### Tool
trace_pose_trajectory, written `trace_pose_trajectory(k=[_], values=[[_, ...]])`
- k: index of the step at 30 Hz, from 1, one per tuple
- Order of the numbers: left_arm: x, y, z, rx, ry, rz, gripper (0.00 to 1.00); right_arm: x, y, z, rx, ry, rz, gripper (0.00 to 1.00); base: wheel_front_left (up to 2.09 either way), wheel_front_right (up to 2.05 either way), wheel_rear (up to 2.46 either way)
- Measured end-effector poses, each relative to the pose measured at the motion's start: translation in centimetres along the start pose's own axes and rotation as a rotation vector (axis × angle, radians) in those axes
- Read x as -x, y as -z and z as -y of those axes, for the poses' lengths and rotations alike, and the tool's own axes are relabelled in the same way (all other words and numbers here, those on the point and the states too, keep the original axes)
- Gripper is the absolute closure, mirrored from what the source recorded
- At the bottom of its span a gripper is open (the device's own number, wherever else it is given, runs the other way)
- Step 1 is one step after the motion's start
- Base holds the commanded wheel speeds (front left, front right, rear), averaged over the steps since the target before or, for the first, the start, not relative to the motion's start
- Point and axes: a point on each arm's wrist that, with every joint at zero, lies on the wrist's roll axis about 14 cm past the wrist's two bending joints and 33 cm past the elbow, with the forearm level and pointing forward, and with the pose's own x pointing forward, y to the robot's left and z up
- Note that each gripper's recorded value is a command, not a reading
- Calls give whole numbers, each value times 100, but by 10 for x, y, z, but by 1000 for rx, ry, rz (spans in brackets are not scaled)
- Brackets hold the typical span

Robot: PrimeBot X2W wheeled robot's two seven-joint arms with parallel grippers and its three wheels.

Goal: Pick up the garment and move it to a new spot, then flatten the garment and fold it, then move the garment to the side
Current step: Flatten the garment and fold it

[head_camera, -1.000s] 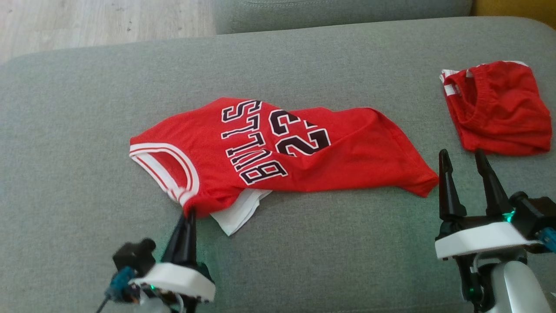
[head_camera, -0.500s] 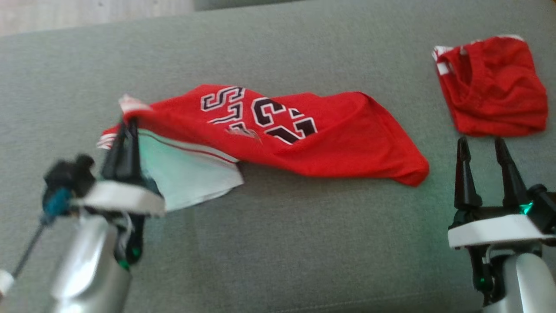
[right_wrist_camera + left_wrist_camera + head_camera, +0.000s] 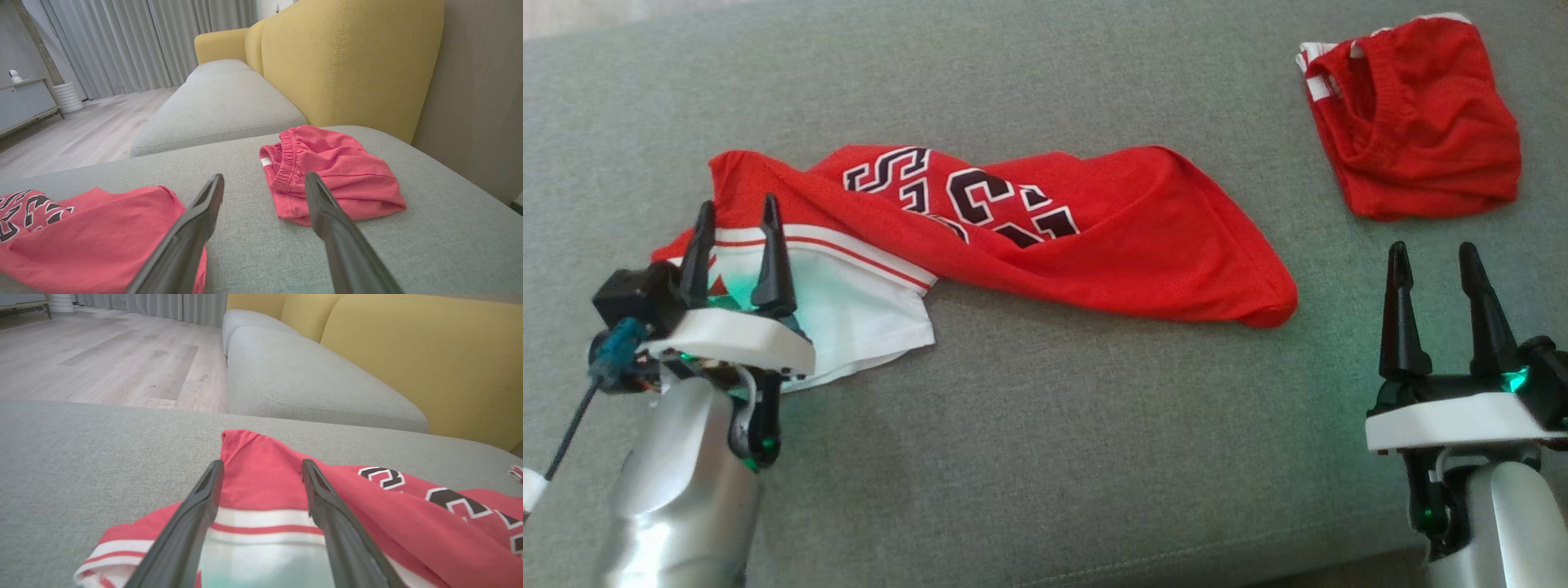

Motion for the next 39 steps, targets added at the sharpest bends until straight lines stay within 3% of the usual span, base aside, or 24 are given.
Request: trace_pose_trajectory(k=[11, 24, 32, 39], values=[[52, -3, 24, 51, 39, 69, 0, 1, -13, -24, -12, -70, 41, 0, 0, 0, 0], [146, 15, 23, 60, -46, 91, 0, 30, -9, -69, -1, -215, 35, 0, 0, 0, 0], [169, 19, 24, 71, -74, 104, 0, 39, -8, -95, -2, -295, 37, 0, 0, 0, 0], [169, 13, 25, 66, -77, 123, 0, 42, -1, -99, 1, -306, 17, 0, 0, 0, 0]])
